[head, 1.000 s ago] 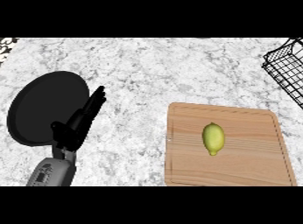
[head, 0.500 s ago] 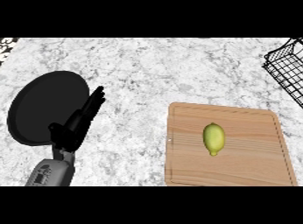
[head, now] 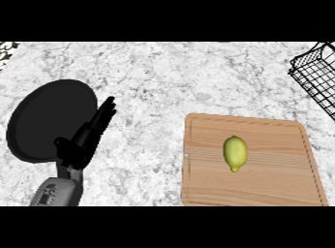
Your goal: Pick the tomato from the cutting board and place it in the tiered basket
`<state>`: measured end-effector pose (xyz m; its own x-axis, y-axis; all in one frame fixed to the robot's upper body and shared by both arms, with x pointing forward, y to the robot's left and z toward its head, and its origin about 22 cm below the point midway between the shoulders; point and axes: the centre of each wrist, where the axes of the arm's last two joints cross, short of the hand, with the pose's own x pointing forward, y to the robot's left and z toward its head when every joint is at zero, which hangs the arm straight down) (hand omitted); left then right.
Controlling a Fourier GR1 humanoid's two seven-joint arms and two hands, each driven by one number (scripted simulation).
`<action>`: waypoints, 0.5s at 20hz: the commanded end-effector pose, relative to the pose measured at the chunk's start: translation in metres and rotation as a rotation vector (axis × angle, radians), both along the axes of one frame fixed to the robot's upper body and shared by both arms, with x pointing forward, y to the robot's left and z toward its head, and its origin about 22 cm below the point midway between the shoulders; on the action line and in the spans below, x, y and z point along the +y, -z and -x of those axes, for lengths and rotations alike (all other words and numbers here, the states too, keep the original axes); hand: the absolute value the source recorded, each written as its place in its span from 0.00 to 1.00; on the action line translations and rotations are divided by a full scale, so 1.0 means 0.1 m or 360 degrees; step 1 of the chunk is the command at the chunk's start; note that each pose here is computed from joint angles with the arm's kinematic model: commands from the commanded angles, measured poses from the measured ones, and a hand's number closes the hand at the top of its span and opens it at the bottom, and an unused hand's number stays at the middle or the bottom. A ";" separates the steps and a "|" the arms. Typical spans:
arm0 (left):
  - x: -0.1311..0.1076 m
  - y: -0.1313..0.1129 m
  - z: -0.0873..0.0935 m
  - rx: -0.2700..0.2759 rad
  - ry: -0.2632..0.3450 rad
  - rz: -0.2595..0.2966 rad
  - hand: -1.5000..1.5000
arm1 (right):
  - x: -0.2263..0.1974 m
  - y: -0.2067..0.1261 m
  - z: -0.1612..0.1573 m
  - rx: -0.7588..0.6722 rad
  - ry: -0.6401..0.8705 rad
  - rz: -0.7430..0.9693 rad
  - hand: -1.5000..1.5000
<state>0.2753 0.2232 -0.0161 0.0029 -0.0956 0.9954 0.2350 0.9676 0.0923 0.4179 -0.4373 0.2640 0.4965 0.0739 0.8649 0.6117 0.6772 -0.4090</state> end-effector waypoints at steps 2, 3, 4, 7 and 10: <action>0.01 0.02 -0.03 -0.0001 0.0024 0.0002 0.50 | 0.00 0.09 -0.02 -0.0142 0.0065 -0.0191 0.00; 0.04 -0.13 -0.09 0.0014 0.0014 -0.0023 0.50 | 0.02 -0.10 -0.01 -0.0173 0.0063 -0.0209 0.00; 0.15 0.04 0.12 0.0016 0.0005 -0.0012 0.50 | -0.13 -0.01 0.07 -0.0215 0.0119 -0.0150 0.00; -0.12 0.08 0.07 0.0018 -0.0006 -0.0025 0.50 | -0.20 -0.04 0.13 -0.0292 0.0379 0.0043 0.00; 0.10 0.01 0.07 -0.0025 -0.0005 -0.0008 0.50 | -0.43 -0.21 0.31 -0.0290 0.0625 0.0261 0.00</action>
